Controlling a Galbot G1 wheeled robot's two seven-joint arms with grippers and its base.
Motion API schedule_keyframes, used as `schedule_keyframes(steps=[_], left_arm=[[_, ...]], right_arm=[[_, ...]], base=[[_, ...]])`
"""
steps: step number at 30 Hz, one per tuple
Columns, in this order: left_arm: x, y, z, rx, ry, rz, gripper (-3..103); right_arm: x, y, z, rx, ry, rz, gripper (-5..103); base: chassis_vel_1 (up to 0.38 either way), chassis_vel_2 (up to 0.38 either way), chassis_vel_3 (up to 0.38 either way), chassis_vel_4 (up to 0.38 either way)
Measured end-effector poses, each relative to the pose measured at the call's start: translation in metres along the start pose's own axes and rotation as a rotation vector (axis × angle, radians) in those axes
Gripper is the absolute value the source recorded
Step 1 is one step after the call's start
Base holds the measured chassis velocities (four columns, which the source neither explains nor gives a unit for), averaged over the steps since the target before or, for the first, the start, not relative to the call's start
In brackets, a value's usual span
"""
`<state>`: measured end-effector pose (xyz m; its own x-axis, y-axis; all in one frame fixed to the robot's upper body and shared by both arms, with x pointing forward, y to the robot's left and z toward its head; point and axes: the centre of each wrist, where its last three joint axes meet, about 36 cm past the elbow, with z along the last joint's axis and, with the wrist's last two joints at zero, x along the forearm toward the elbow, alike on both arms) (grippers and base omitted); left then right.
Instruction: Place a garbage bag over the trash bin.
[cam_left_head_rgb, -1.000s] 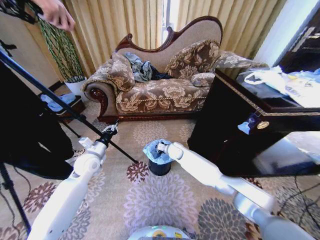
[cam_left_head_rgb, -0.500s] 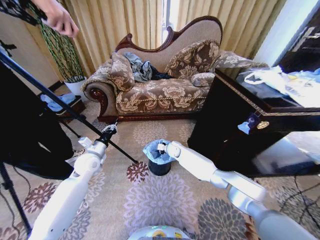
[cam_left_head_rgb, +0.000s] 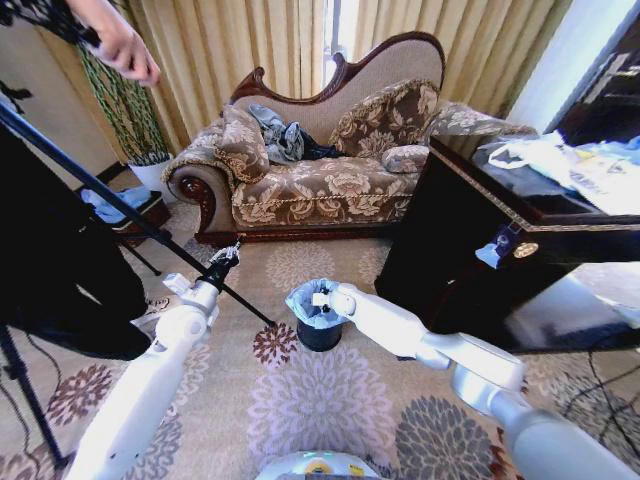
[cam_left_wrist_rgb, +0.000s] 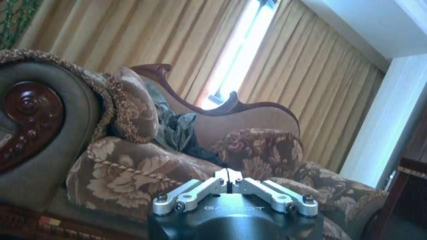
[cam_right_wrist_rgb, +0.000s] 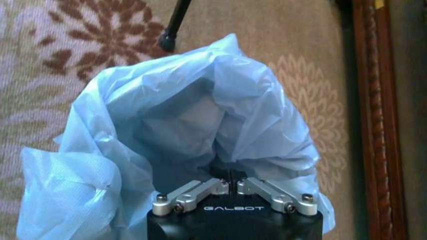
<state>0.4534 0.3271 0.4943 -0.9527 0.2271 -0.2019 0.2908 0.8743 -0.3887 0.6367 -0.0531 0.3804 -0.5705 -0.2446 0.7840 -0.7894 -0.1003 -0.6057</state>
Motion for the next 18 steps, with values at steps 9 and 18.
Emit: schedule_keyframes(steps=[9, 18], left_arm=[[0.001, 0.001, -0.001, 0.0, -0.004, 0.002, 0], [-0.001, 0.0, -0.002, 0.021, -0.011, 0.004, 0]], right_arm=[[-0.01, 0.005, 0.012, 0.065, 0.049, -0.001, 0], [-0.012, 0.009, 0.025, 0.109, 0.081, 0.004, 0]], base=[[0.0, 0.0, 0.0, 0.0], [0.0, 0.0, 0.0, 0.0]])
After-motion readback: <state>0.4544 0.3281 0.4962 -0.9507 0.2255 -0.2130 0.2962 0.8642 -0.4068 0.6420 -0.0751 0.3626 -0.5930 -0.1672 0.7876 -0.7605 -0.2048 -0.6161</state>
